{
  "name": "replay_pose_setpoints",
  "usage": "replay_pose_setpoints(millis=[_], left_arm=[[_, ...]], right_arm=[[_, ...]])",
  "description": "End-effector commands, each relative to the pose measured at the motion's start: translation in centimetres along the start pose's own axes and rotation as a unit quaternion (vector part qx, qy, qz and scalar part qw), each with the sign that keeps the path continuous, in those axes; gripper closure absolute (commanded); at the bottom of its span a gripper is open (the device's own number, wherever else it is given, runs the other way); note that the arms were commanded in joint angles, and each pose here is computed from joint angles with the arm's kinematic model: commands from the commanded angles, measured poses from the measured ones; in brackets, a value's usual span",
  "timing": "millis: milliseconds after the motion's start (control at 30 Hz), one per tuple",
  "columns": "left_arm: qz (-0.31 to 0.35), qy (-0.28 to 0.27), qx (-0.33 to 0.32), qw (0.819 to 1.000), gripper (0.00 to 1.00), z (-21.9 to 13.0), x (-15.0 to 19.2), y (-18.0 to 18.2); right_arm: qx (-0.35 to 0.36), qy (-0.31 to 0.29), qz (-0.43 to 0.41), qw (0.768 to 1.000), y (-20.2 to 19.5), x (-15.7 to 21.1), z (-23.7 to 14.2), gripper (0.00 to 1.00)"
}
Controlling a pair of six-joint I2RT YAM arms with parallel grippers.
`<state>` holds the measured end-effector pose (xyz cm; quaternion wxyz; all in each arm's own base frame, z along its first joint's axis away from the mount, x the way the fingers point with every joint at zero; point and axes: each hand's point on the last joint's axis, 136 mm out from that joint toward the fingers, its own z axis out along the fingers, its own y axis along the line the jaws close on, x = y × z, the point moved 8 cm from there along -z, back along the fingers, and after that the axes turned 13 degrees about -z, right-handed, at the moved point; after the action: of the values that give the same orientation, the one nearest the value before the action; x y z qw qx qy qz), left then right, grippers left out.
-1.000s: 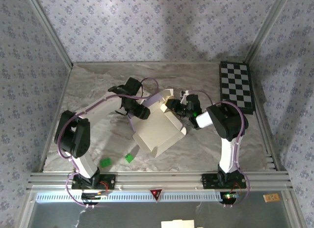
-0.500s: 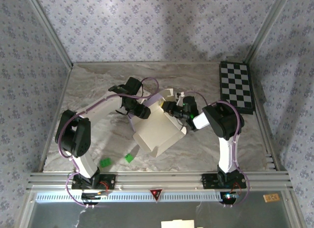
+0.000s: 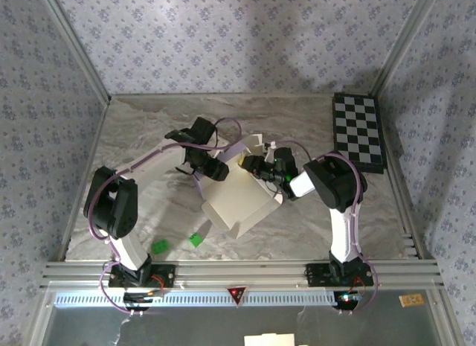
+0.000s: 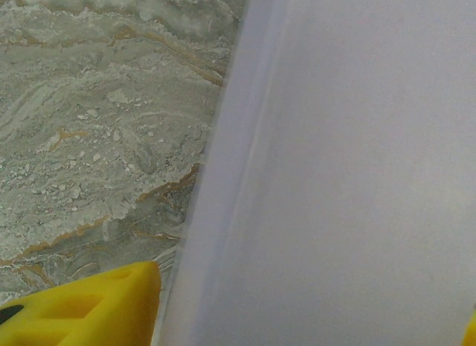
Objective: Fold the paper box
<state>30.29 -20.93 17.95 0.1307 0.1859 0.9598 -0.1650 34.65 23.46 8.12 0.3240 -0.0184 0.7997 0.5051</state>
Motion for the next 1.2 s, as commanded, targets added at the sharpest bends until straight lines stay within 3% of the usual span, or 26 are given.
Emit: replay_pose_setpoints(millis=[0,367,767,867,1000,1167], left_arm=[[0.005,0.009,0.008,1.000,0.37,-0.1,0.0,-0.4],[0.005,0.012,0.007,1.000,0.37,0.0,0.2,-0.4],[0.006,0.010,0.009,1.000,0.37,-0.2,0.0,-0.5],[0.007,0.010,0.011,1.000,0.37,-0.2,0.1,-0.7],[0.016,0.013,0.012,1.000,0.37,0.0,0.2,-0.9],[0.020,0.016,0.012,1.000,0.37,0.0,0.3,-1.0]], right_arm=[[0.011,0.029,0.011,0.999,-0.5,1.2,0.8,0.75],[0.140,0.082,0.029,0.986,-2.7,3.6,0.6,0.84],[0.297,0.149,0.006,0.943,-3.4,5.2,0.1,0.89],[0.304,0.161,-0.002,0.939,-3.0,5.0,0.2,0.89],[0.244,0.140,-0.023,0.959,-0.9,3.8,0.2,0.90],[0.196,0.091,-0.080,0.973,1.7,0.9,-2.4,0.80]])
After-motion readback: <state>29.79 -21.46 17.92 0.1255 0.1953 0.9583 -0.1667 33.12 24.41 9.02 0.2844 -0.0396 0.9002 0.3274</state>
